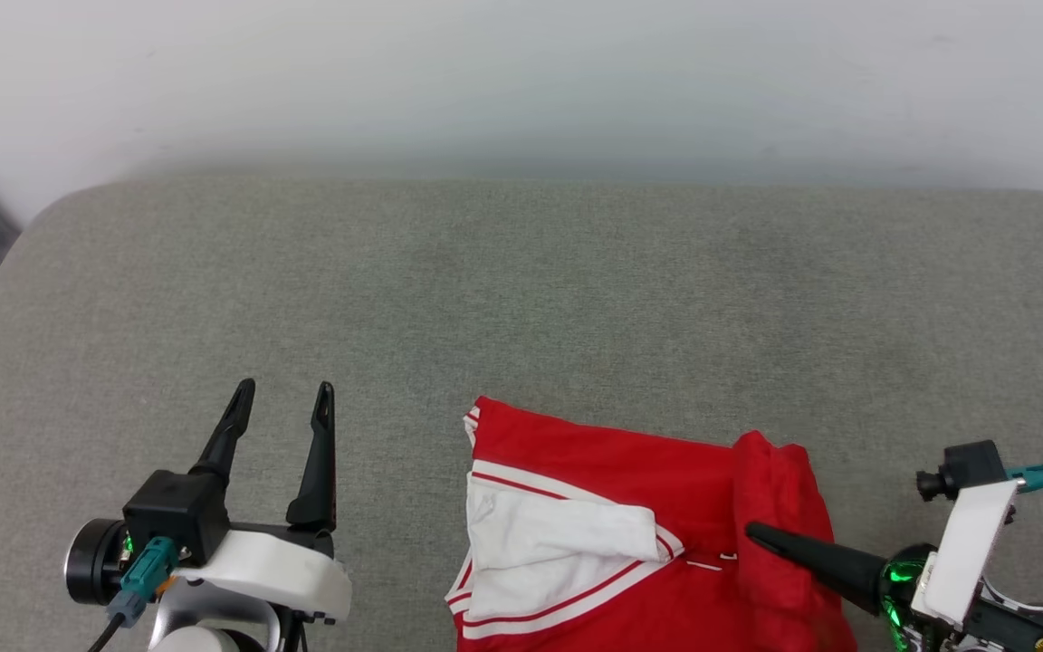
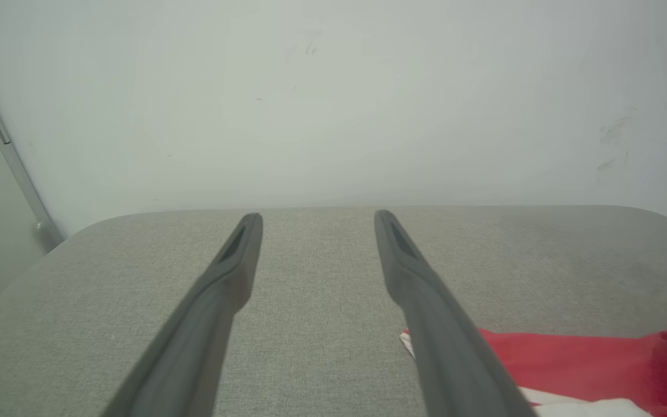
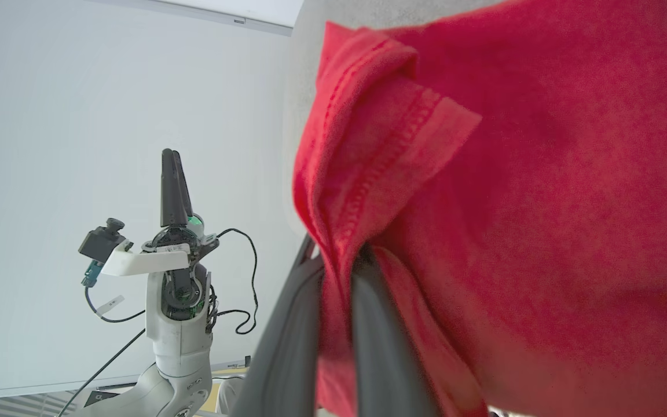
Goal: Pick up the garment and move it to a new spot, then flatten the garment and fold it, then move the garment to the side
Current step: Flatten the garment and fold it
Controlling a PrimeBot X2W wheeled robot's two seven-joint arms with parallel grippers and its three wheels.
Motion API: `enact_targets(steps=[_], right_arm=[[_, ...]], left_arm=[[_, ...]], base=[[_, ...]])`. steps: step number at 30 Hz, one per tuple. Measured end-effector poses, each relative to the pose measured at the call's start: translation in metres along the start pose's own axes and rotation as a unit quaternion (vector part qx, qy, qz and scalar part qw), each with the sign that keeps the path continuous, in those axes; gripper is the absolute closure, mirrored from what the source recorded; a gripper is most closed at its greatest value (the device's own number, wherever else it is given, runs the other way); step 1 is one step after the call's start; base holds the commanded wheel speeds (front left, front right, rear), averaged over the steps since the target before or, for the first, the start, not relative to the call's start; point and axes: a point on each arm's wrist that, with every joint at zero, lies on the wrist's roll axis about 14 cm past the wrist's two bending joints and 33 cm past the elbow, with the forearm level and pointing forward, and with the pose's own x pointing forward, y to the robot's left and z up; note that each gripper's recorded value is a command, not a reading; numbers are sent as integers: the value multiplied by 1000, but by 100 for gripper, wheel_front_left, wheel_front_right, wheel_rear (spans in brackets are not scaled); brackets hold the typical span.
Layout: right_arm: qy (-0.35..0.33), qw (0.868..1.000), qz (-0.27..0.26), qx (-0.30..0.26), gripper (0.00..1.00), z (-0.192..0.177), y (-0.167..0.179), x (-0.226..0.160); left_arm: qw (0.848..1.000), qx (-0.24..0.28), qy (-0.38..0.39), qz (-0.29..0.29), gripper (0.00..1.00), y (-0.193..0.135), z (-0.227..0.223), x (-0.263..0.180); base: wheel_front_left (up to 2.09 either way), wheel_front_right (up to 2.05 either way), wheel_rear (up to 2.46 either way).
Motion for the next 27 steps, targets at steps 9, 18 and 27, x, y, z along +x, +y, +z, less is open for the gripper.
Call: enact_targets(steps=[9, 18, 27], right_arm=[[68, 994, 74, 37, 100, -22, 31, 70], [89, 995, 55, -4, 33, -40, 37, 133], [108, 992, 55, -38, 0, -56, 45, 144]], left_arm=[[1000, -3, 1, 11, 0, 6, -2, 3], [999, -5, 18, 34, 0, 20, -19, 6], [999, 0, 21, 37, 0, 24, -23, 9]], base=[[0, 0, 0], [0, 0, 0], [0, 0, 0]])
